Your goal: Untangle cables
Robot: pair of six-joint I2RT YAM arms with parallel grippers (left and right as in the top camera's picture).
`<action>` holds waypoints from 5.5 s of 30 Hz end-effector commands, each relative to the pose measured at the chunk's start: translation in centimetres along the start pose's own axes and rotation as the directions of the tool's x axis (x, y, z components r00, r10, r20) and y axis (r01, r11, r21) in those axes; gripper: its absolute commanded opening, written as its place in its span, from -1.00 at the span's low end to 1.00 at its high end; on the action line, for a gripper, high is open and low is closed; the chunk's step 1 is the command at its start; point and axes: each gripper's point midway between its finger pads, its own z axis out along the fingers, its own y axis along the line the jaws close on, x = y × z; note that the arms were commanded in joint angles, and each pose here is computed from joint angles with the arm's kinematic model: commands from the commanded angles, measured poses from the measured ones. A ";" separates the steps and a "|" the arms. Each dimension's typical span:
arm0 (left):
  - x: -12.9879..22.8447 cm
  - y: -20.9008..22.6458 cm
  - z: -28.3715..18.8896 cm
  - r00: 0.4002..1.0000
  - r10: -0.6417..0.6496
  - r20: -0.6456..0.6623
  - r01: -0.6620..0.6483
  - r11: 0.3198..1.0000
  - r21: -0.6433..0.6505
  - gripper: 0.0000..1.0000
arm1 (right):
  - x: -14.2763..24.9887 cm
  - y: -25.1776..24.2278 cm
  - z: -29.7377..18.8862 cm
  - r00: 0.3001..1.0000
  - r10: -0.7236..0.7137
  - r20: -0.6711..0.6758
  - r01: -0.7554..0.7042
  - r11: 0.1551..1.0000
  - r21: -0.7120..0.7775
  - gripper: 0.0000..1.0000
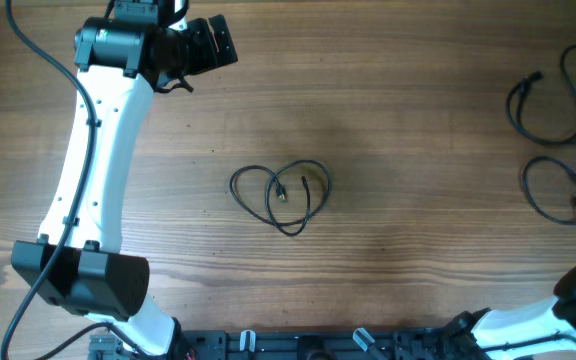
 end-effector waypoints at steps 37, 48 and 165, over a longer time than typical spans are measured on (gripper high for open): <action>-3.2 4.9 -1.7 0.970 -0.228 0.078 0.230 0.973 -0.009 1.00 | 45.2 19.0 -7.9 0.157 -0.952 -0.265 0.618 0.303 -0.725 0.41; -3.2 4.9 -1.7 0.970 -0.228 0.078 0.230 0.973 -0.009 1.00 | 52.5 13.4 -4.7 -0.314 -0.939 -0.141 0.711 -0.134 -0.690 0.56; -3.2 4.9 -1.7 0.970 -0.228 0.079 0.230 0.973 -0.008 1.00 | 25.5 11.4 -21.8 0.545 -0.306 0.781 0.825 0.362 -0.434 0.99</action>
